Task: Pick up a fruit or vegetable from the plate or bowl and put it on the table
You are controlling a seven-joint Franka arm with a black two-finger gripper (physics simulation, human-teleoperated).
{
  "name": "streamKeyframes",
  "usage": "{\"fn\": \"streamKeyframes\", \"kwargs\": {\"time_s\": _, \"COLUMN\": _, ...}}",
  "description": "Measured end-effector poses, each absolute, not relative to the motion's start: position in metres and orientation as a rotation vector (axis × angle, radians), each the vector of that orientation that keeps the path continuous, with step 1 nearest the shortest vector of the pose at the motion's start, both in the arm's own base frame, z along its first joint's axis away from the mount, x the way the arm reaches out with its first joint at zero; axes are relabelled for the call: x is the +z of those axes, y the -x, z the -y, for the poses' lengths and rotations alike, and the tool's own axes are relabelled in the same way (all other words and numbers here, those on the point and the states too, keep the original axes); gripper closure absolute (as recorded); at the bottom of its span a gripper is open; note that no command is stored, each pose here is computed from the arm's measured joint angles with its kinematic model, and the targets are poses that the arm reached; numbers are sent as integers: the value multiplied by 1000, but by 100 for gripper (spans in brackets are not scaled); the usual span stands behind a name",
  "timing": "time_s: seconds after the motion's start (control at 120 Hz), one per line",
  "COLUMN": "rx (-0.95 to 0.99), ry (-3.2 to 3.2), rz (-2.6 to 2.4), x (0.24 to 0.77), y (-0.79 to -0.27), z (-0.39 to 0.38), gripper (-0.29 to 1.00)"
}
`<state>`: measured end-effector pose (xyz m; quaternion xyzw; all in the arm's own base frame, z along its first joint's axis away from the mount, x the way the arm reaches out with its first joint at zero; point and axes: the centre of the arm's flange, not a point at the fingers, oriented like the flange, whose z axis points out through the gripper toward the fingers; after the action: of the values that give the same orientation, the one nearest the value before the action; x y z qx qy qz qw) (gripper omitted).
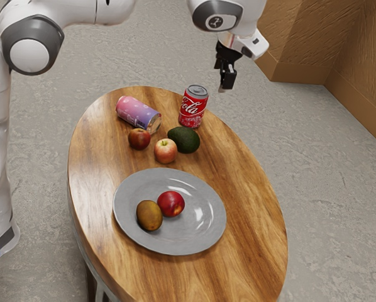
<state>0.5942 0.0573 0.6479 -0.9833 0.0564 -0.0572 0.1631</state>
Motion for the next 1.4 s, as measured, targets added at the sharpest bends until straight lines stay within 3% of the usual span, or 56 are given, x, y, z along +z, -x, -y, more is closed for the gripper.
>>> {"fn": "streamKeyframes", "kwargs": {"time_s": 0.125, "rx": -188, "ry": 2820, "rz": -159, "x": 656, "y": -590, "z": -54, "gripper": 0}}
{"fn": "streamKeyframes", "kwargs": {"time_s": 0.317, "rx": -319, "ry": 2801, "rz": -422, "x": 664, "y": -596, "z": 59, "gripper": 0}}
{"fn": "streamKeyframes", "kwargs": {"time_s": 0.542, "rx": -276, "ry": 2812, "rz": -345, "x": 629, "y": -614, "z": 23, "gripper": 0}}
{"fn": "streamKeyframes", "kwargs": {"time_s": 0.725, "rx": -300, "ry": 2854, "rz": -493, "x": 659, "y": -578, "z": 128, "gripper": 0}}
{"fn": "streamKeyframes", "kwargs": {"time_s": 0.858, "rx": -95, "ry": 3018, "rz": -365, "x": 613, "y": -566, "z": 179, "gripper": 0}}
{"fn": "streamKeyframes", "kwargs": {"time_s": 1.058, "rx": 297, "ry": 3134, "rz": 314, "x": 516, "y": -560, "z": 136, "gripper": 0}}
{"fn": "streamKeyframes", "kwargs": {"time_s": 1.258, "rx": 346, "ry": 3065, "rz": 641, "x": 480, "y": -555, "z": 130, "gripper": 0}}
{"fn": "streamKeyframes", "kwargs": {"time_s": 1.4, "rx": 240, "ry": 3010, "rz": 556, "x": 475, "y": -537, "z": 191, "gripper": 0}}
